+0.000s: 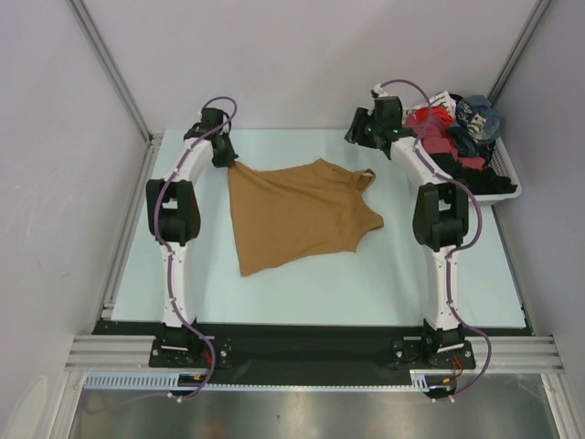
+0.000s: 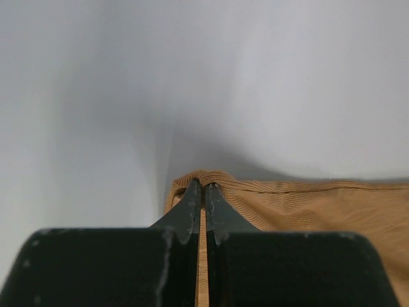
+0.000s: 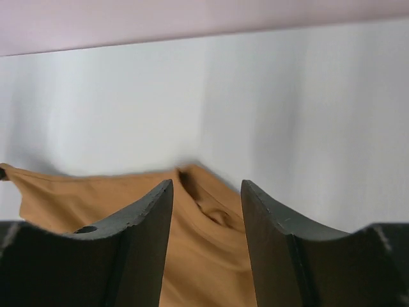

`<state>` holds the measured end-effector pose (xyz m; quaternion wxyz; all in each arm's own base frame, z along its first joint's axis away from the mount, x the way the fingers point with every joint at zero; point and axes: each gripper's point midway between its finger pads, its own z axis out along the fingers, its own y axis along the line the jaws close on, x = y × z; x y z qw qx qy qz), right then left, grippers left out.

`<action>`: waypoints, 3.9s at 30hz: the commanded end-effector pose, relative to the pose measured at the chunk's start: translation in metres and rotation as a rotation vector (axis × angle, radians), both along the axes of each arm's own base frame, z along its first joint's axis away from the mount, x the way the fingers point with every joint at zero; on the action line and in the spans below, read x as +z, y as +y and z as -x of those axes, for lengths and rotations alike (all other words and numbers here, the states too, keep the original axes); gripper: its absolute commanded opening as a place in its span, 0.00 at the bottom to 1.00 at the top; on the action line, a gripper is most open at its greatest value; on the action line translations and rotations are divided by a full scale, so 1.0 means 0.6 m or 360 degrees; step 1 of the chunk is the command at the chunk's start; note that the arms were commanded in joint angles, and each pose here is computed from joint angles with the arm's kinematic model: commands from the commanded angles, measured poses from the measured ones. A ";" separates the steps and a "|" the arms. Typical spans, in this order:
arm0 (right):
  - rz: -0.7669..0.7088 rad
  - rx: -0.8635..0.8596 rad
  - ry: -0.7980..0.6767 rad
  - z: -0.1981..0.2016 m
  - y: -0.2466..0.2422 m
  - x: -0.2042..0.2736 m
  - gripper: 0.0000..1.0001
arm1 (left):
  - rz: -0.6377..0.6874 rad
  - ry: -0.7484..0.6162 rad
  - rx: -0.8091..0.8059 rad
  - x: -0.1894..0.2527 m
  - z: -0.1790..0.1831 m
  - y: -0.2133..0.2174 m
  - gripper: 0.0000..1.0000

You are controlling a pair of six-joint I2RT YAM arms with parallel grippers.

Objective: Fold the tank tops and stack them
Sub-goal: Flatten the tank top out, then fold the tank top

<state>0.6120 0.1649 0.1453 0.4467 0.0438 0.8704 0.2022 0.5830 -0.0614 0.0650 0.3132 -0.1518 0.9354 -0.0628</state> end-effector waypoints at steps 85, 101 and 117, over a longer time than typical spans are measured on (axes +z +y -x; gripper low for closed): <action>-0.0567 0.0190 -0.0581 -0.027 0.085 0.039 0.03 | -0.0321 -0.0206 -0.0179 0.063 0.079 -0.032 0.00; -0.0382 0.0159 -0.0980 0.067 0.065 0.034 0.01 | -0.0338 -0.0168 -0.0171 0.042 0.141 -0.047 0.00; -0.0325 0.0145 -0.1127 0.146 0.036 0.001 0.03 | -0.0278 -0.0183 -0.0188 0.022 0.195 -0.066 0.00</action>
